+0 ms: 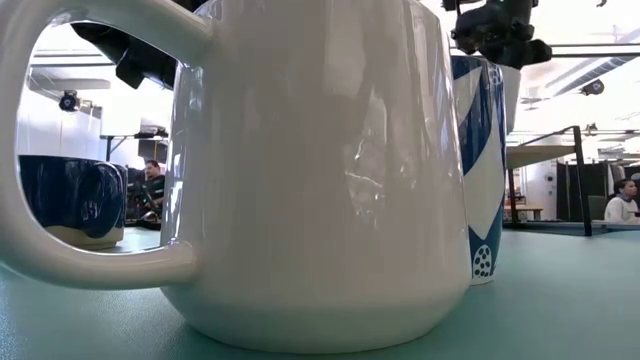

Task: Place coffee mugs
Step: Put the top white mug on the shelf

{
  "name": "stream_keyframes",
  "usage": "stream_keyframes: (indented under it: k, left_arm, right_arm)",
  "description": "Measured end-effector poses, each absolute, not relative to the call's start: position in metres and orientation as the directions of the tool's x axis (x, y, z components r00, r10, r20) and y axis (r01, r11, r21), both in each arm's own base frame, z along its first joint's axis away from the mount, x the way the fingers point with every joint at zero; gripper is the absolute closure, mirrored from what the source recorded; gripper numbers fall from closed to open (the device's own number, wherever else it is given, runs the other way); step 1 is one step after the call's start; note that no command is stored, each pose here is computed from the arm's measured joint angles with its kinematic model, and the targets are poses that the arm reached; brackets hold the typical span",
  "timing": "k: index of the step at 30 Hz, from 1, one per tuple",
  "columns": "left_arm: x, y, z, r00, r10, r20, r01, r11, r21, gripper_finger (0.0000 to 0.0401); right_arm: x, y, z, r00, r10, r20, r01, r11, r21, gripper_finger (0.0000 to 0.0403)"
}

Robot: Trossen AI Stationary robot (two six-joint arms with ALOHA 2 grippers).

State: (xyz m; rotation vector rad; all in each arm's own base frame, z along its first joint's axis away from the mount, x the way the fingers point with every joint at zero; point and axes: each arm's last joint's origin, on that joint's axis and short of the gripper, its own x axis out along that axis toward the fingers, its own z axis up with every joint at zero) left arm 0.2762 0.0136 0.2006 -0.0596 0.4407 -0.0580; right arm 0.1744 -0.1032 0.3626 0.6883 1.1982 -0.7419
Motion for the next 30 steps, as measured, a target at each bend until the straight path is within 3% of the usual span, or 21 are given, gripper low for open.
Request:
stream_keyframes:
  k: [8,30]
  left_arm:
    - [0.276,0.014,0.201,0.903,-0.069,-0.424,0.043,0.997,-0.071,0.0233]
    - [0.276,0.014,0.200,0.899,-0.068,-0.433,0.038,0.996,-0.079,0.0233]
  right_arm:
    - [0.157,-0.139,0.366,0.102,-0.134,-0.986,0.835,0.550,0.012,0.0390]
    - [0.145,-0.205,0.359,0.002,-0.146,-0.989,0.860,0.506,-0.073,0.0390]
